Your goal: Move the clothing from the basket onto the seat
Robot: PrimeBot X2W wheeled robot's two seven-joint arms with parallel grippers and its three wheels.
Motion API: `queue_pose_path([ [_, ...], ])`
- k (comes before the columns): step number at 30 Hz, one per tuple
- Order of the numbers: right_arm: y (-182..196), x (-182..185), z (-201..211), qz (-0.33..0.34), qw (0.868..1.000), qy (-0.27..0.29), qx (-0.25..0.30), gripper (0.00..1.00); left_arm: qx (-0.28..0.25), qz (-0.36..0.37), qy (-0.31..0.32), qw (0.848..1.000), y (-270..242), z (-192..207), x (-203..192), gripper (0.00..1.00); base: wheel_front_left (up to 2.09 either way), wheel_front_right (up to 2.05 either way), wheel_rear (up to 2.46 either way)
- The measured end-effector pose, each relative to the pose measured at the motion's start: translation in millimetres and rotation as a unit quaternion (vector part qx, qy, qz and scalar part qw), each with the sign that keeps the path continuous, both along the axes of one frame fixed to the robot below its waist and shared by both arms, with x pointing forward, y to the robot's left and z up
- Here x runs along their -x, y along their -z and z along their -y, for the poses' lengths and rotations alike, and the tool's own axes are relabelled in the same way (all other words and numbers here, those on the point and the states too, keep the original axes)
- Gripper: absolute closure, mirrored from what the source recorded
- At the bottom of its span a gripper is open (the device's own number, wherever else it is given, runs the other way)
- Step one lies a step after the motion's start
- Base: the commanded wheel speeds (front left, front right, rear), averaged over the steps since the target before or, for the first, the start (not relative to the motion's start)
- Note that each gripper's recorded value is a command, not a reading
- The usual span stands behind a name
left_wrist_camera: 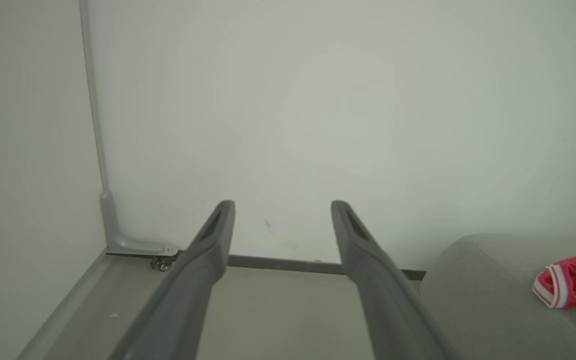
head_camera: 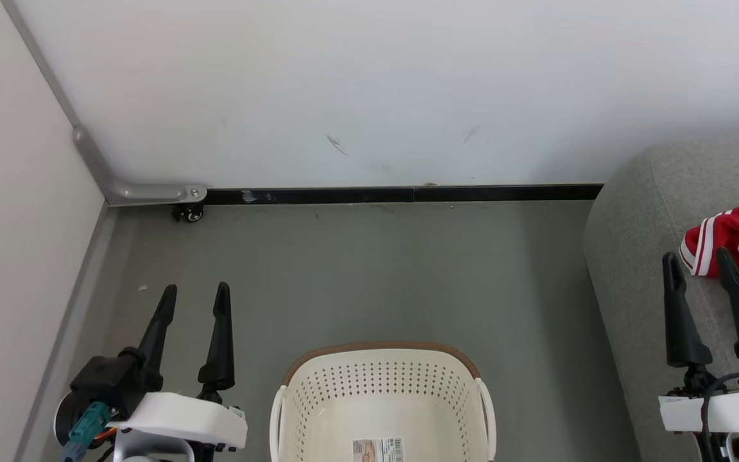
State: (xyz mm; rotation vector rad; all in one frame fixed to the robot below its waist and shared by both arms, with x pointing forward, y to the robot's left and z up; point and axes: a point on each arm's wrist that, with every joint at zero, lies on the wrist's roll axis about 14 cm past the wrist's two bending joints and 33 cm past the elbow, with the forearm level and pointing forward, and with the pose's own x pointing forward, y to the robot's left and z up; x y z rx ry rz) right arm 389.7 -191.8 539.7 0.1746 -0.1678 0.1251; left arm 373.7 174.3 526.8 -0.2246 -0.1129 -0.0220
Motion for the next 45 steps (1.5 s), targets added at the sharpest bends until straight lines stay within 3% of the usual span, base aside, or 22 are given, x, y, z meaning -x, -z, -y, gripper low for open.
queue_pose_path([
  [32, 2, 0, -7, -0.002, 1.0, -0.006, -0.003, 0.0, -0.001, 0.0, 0.003, 1.0, 4, 3, -5, 0.0, 0.0, 0.0, 0.0],
  [33, 5, 1, -7, -0.006, 1.0, -0.006, -0.004, 1.0, 0.0, -0.004, 0.003, 1.0, 6, 3, -5, 1.0, 0.0, 0.0, 0.0],
  [39, 37, 12, -14, -0.057, 0.998, -0.006, -0.021, 1.0, 0.008, -0.049, 0.002, 0.999, 35, 7, 5, 1.0, 0.0, 0.0, 0.0],
  [45, 38, 12, -13, -0.059, 0.997, -0.003, -0.042, 1.0, 0.032, -0.058, -0.001, 0.998, 38, 5, 5, 1.0, 0.0, 0.0, 0.0],
])
